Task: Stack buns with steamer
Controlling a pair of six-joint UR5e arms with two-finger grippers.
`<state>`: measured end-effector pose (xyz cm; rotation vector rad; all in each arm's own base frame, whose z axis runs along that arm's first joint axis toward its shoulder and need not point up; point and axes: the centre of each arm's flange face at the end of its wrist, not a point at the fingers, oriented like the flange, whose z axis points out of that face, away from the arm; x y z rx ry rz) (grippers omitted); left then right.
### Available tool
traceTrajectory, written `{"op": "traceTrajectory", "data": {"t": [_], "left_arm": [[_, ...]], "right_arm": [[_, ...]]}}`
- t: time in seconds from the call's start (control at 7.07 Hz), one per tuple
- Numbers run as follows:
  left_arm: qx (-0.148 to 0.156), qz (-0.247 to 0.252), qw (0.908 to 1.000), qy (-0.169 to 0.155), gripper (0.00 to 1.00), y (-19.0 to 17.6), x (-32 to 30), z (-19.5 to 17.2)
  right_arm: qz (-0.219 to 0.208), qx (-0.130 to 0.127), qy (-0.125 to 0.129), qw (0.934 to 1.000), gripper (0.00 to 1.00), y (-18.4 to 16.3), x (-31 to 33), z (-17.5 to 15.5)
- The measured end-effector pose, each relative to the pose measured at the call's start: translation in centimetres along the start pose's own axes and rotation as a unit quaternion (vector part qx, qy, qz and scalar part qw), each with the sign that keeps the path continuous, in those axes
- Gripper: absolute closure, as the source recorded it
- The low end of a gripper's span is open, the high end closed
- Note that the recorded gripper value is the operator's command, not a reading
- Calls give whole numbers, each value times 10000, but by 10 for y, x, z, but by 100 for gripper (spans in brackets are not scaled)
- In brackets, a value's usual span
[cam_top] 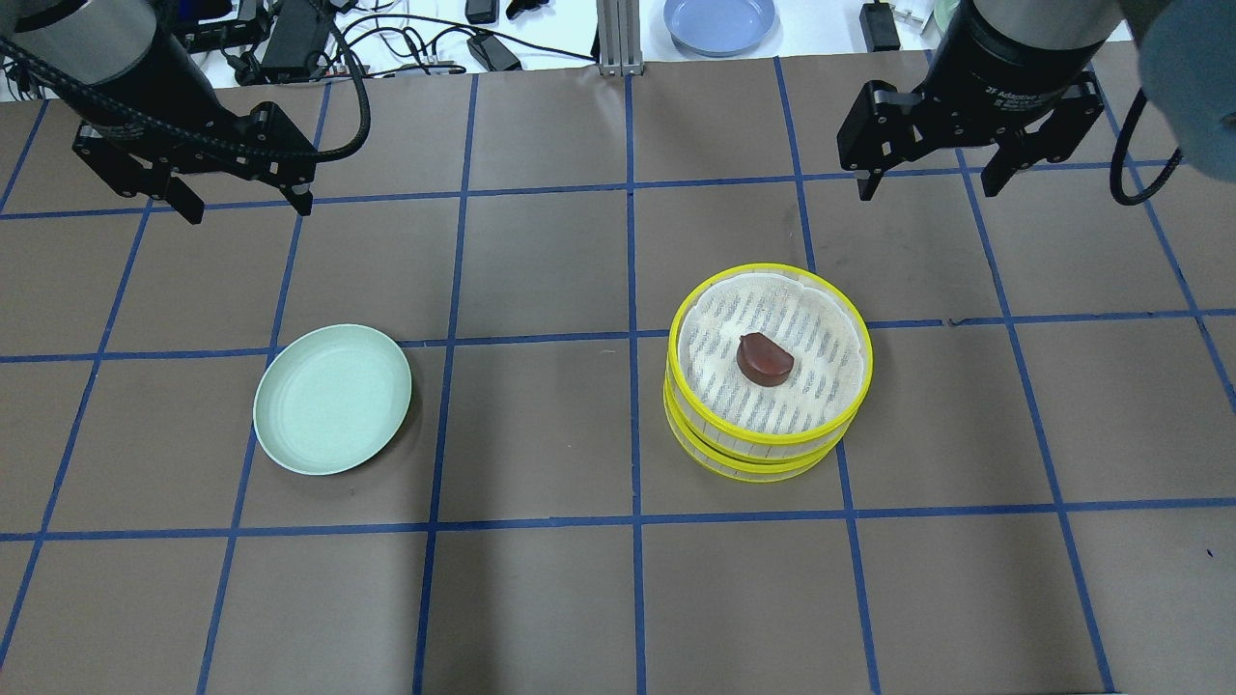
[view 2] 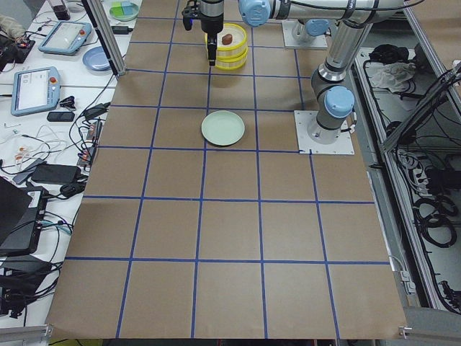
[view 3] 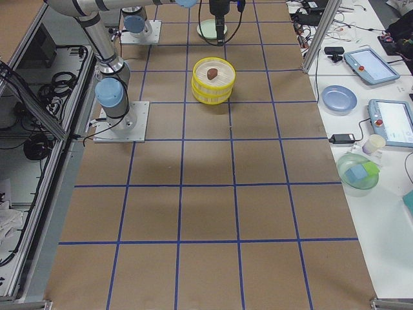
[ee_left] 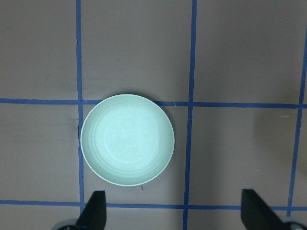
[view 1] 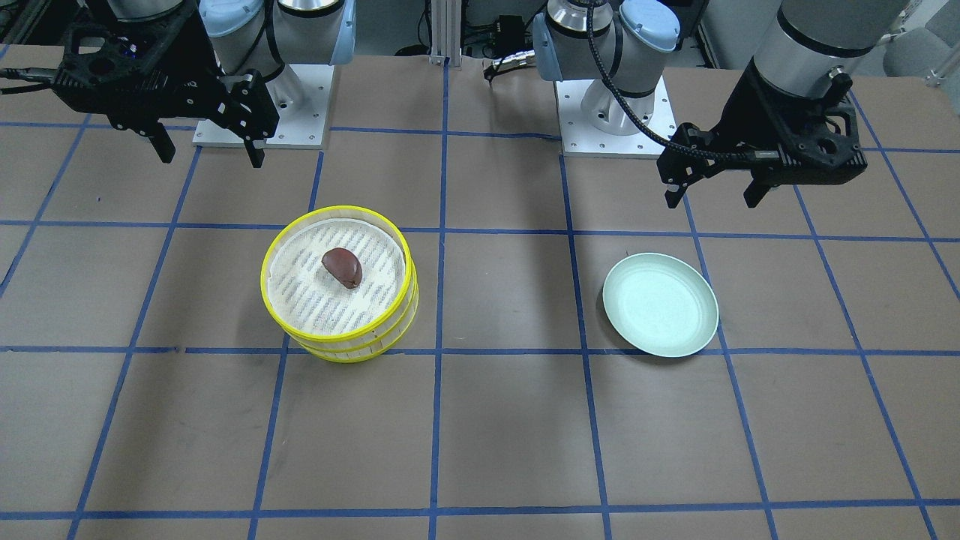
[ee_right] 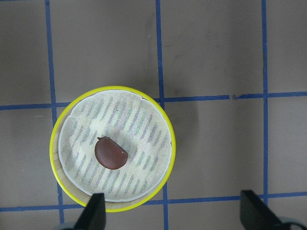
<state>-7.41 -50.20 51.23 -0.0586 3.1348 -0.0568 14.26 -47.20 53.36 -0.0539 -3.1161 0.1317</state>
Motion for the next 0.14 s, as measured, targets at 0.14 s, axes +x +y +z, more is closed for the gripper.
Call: {"op": "traceTrajectory", "data": {"t": [0.14], "left_arm": [[4,4,10000,20,0,3,1,-1]], "right_arm": [[2,0,3,10000,0,0,0,0]]}}
